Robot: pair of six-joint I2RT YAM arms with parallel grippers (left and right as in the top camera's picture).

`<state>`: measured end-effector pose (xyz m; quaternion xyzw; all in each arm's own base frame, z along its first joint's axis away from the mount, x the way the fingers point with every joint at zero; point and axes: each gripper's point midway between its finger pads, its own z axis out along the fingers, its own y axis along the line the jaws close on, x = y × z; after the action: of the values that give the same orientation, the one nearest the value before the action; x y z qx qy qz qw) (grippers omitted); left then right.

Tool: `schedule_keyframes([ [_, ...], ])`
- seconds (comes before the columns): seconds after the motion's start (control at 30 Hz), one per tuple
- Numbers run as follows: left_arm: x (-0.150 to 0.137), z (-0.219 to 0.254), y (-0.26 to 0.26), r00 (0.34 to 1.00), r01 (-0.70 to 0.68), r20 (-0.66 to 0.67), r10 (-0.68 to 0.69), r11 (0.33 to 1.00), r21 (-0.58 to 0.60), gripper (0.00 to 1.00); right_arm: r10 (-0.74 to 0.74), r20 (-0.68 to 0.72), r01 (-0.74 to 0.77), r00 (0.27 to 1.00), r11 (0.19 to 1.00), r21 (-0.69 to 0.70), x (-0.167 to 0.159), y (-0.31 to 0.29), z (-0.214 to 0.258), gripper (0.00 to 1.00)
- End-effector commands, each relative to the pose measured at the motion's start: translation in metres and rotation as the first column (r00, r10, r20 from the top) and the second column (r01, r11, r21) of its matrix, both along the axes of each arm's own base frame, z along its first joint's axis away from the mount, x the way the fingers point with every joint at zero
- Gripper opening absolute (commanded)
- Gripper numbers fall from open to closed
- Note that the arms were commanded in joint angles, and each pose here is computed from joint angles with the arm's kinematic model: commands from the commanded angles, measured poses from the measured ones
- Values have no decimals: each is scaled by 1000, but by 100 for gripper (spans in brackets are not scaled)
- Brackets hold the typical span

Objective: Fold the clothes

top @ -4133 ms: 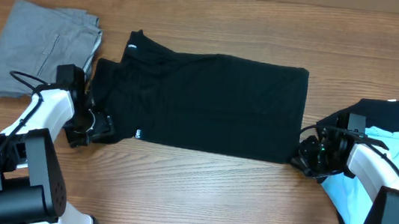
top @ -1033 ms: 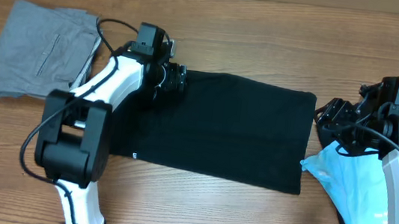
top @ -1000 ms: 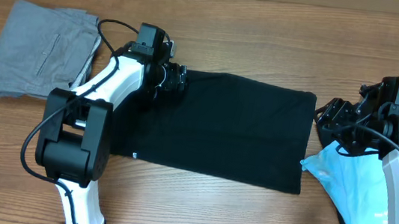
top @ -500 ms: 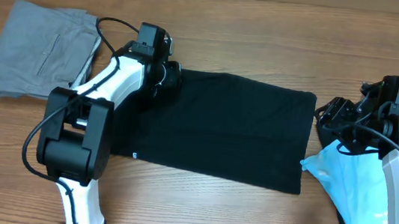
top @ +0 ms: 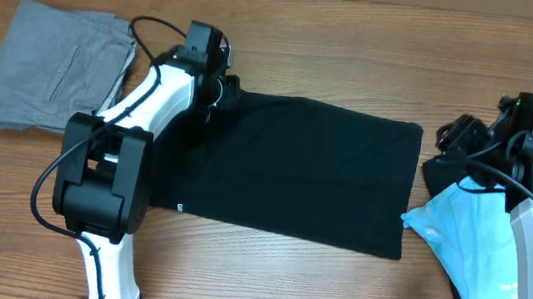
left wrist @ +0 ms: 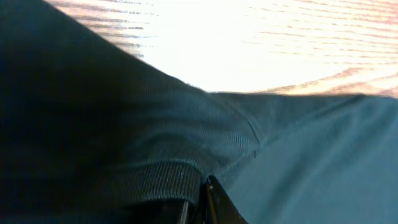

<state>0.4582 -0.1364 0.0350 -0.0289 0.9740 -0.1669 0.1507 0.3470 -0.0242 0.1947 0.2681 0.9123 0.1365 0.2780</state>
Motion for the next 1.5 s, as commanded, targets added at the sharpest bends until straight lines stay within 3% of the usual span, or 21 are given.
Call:
schedule_keyframes([
  [0.0,16,52,2,995,37,92,-37,999,9,8,-58,26,60,998,997,-51,22,-16,-5,58],
  [0.33,7,68,16,999,16,39,-19,996,88,11,9,-81,-8,997,1000,8,88,-14,-121,56],
  [0.63,7,67,16,999,16,36,-19,996,88,17,28,-166,-21,986,999,43,98,-11,-197,55],
  [0.73,7,67,16,999,16,36,-19,996,88,18,52,-173,-38,984,996,83,96,-4,-202,51],
  [0.83,7,67,16,999,16,36,-19,996,88,18,71,-167,-52,983,992,115,96,2,-201,38],
  [1.0,5,66,17,999,17,27,-19,996,91,18,112,-191,-85,975,986,142,88,9,-203,25],
  [1.1,4,66,17,999,23,26,-26,995,96,24,108,-189,-82,976,987,140,88,6,-202,4],
  [1.2,-1,59,18,1000,26,6,-26,995,100,32,95,-189,-69,977,988,141,87,1,-198,4],
  [1.47,-17,33,21,998,31,-50,-25,994,109,38,75,-75,-67,994,992,107,93,-8,-138,4],
])
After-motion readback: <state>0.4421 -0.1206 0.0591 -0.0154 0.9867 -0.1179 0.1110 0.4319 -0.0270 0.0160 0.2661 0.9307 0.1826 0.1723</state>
